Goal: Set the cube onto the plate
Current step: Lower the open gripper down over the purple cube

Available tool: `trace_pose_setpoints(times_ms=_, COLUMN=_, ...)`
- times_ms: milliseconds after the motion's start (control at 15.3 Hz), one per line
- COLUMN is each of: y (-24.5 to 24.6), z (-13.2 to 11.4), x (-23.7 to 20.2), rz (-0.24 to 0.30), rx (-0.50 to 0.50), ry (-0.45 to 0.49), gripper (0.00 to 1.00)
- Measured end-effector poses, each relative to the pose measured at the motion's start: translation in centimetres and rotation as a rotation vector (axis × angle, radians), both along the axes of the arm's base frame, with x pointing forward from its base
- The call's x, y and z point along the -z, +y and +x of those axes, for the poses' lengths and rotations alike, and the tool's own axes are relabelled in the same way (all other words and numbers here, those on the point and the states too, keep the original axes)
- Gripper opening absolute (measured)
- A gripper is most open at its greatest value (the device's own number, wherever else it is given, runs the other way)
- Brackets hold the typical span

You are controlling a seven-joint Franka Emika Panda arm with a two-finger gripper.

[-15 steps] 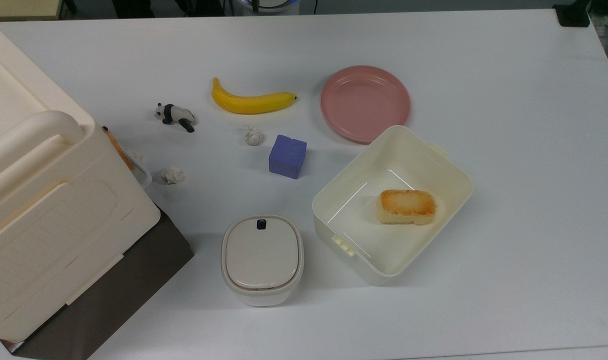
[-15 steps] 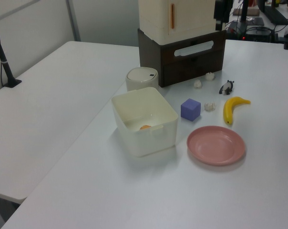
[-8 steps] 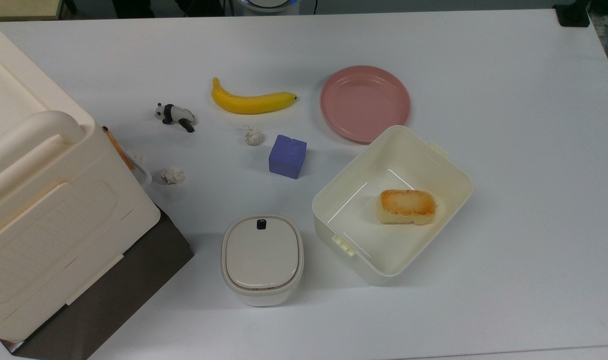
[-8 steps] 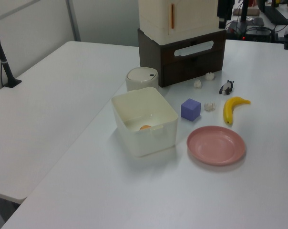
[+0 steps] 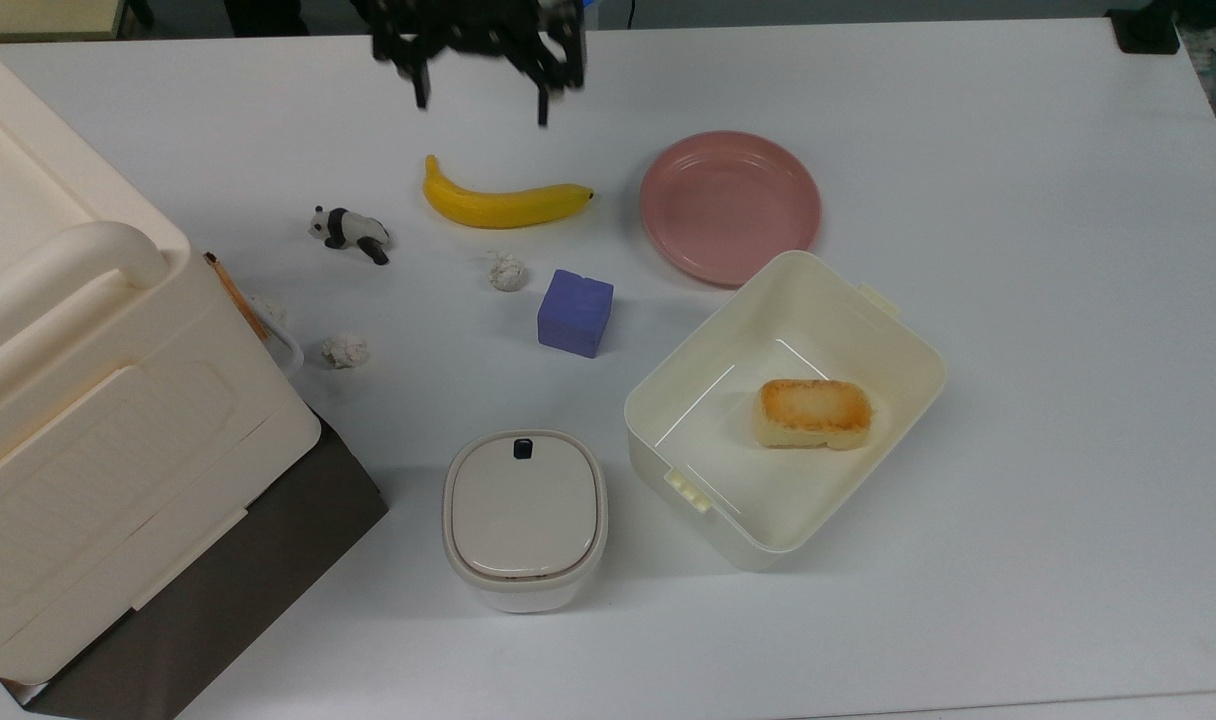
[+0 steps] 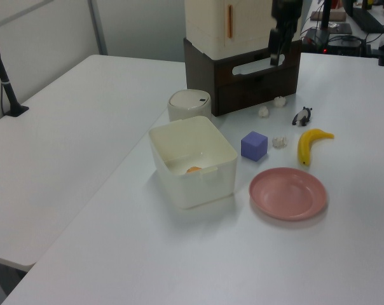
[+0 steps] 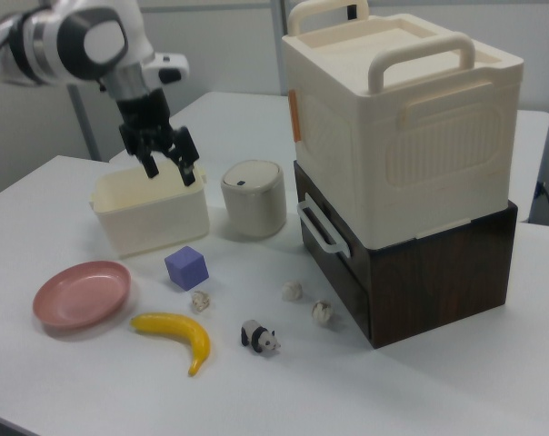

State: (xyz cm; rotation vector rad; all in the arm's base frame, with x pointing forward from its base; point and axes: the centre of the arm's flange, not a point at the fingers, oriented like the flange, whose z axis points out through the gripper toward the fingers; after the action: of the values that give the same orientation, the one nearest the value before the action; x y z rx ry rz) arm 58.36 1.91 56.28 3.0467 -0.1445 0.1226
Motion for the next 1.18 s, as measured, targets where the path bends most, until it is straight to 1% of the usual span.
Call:
trace_pose_setpoints(times_ms=131, y=1.4, z=0.5, x=2.8, rz=-0.011, rx=-0.004, ry=-0.003, gripper=1.00)
trace_pose_setpoints(times_ms=327, y=2.5, z=1.7, x=6.0, rz=-0.006, rx=0.013, ry=-0.007, gripper=1.00)
trace_pose_setpoints(times_ms=457, y=3.2, z=2.6, x=8.1, rz=-0.019, rx=0.027, ry=-0.007, gripper=1.00)
trace_pose_setpoints(times_ms=784, y=4.5, z=3.9, x=13.0, rz=-0.090, rx=0.051, ry=0.029, gripper=1.00)
trace_pose_setpoints(times_ms=1176, y=5.3, z=5.2, x=18.1, rz=-0.084, rx=0.068, ry=0.043, gripper=1.00)
